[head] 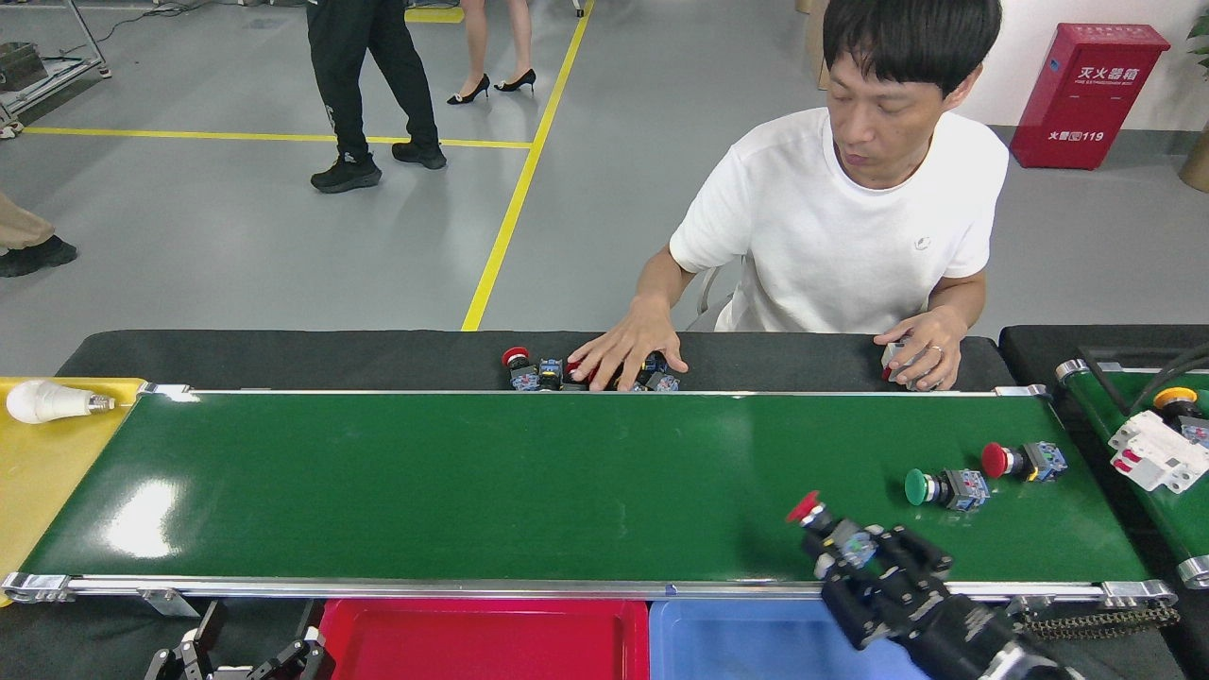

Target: Pick switch part from conveyor to tray

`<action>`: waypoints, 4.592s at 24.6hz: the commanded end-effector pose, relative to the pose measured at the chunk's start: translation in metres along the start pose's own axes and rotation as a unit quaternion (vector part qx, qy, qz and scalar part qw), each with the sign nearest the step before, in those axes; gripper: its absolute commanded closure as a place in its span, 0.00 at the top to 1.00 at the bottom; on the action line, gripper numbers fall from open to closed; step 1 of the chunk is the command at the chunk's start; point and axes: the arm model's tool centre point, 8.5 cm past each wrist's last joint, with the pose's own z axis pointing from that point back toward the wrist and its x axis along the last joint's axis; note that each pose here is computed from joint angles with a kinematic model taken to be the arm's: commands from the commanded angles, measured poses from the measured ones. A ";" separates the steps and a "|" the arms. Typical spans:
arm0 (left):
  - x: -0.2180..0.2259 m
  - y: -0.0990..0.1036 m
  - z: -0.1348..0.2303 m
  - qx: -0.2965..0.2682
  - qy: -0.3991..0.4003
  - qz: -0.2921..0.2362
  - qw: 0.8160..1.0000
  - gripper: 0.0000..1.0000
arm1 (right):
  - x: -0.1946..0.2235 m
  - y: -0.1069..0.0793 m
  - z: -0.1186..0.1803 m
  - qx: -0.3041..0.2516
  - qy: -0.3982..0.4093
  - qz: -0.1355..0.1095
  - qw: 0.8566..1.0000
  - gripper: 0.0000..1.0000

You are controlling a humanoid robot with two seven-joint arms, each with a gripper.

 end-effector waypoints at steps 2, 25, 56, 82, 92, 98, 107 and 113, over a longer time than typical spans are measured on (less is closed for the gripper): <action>-0.002 0.009 -0.002 0.014 -0.012 0.005 1.000 1.00 | 0.037 0.014 -0.021 0.018 -0.071 0.008 0.997 0.10; 0.006 0.008 -0.002 0.018 -0.025 0.020 0.999 1.00 | -0.072 -0.065 0.035 -0.088 0.311 0.041 0.946 0.99; 0.009 0.008 -0.002 0.016 -0.035 0.016 0.999 1.00 | -0.095 -0.023 0.030 -0.036 0.449 0.063 0.891 1.00; 0.182 0.019 -0.149 0.001 -0.270 -0.089 0.959 1.00 | -0.132 -0.044 -0.071 0.050 0.367 0.087 0.925 0.30; 0.229 0.018 -0.174 -0.009 -0.304 -0.119 0.945 1.00 | -0.133 -0.045 -0.094 0.054 0.356 0.064 0.931 0.93; 0.237 0.014 -0.193 -0.027 -0.305 -0.122 0.944 1.00 | -0.133 -0.041 -0.103 0.062 0.345 0.058 0.935 0.39; 0.224 0.014 -0.208 0.007 -0.303 -0.131 0.944 0.29 | -0.127 -0.046 -0.109 0.055 0.315 0.053 0.946 0.28; 0.203 0.013 -0.196 0.017 -0.278 -0.074 0.957 0.06 | -0.097 -0.081 -0.097 0.013 0.221 0.063 0.973 0.28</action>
